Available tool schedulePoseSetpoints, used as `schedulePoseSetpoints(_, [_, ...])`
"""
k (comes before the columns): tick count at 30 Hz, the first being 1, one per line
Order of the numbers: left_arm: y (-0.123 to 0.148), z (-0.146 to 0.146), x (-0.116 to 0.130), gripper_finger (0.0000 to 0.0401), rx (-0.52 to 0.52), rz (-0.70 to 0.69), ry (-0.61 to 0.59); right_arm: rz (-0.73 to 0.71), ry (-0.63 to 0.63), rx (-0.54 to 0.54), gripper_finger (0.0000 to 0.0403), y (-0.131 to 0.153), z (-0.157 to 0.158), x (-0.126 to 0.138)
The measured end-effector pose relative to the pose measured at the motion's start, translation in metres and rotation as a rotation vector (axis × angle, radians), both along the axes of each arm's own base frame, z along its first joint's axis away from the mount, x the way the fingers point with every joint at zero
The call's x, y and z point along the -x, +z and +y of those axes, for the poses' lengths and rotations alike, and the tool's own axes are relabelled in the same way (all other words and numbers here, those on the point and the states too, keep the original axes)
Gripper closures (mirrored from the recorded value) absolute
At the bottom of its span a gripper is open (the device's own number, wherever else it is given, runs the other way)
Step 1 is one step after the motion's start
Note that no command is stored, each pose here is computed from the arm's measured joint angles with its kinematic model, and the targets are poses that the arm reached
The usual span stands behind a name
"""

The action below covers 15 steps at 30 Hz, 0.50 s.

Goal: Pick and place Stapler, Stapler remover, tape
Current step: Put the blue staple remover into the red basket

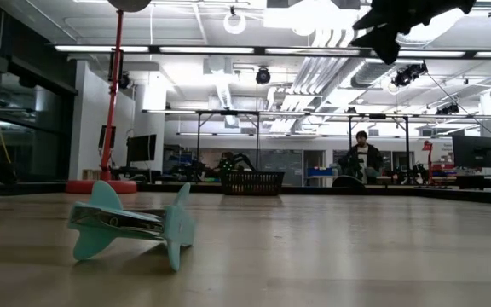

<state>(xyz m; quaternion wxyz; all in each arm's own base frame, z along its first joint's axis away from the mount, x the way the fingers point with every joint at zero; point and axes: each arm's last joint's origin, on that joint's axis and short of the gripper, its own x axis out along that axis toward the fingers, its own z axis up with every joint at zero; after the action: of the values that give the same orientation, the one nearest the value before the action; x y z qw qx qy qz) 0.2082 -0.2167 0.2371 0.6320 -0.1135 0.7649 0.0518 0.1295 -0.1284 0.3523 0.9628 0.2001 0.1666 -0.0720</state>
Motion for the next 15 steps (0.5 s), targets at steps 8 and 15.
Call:
schedulePoseSetpoints(8, [-0.004,0.032,-0.063,0.0141,0.097,-0.217,0.294,0.002,0.015,0.041,0.0233,0.006,0.019,0.015])
schedulePoseSetpoints(15, [-0.026,0.047,-0.107,0.0129,0.178,-0.251,0.631,-0.022,0.016,0.070,0.0233,0.012,0.032,0.026])
